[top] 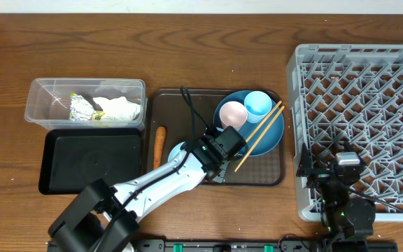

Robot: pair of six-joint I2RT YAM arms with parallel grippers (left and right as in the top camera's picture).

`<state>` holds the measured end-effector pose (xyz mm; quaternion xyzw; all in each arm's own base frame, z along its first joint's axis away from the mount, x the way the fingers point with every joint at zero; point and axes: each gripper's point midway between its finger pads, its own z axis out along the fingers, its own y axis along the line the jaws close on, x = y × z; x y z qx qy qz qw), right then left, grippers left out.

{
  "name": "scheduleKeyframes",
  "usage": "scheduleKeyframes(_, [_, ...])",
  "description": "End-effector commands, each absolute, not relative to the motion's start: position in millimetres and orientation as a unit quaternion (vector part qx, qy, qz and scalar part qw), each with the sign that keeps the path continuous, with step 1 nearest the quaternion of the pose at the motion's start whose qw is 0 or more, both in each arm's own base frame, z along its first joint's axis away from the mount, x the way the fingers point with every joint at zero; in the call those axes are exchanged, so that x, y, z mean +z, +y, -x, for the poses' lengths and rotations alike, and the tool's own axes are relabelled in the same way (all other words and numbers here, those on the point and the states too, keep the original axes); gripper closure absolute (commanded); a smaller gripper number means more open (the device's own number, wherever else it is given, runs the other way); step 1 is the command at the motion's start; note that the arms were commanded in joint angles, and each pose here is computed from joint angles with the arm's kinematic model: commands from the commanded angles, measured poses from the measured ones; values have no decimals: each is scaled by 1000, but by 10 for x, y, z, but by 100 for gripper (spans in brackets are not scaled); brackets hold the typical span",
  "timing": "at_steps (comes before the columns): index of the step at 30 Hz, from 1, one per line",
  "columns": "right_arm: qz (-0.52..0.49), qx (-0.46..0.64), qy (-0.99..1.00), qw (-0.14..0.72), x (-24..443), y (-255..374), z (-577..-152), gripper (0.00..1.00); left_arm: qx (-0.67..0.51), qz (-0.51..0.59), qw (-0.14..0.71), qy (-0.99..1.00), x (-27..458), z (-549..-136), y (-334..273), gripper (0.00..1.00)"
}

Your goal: Sort waste into correct bins and load items into the dishwasher rack

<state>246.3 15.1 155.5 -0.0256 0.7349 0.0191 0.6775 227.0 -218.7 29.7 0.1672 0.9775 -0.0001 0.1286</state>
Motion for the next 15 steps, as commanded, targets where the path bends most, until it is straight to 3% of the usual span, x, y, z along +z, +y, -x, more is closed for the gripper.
scheduleKeyframes(1, [17,21,737,675,1538,128,-2464,1,13,-174,127,976,253,-2268,-2149,58])
scheduleKeyframes(4, [18,21,737,675,1538,129,-2464,1,13,-174,127,976,253,-2268,-2149,63])
scheduleKeyframes(15, [18,21,737,675,1538,129,-2464,1,13,-173,127,977,251,-2267,-2148,63])
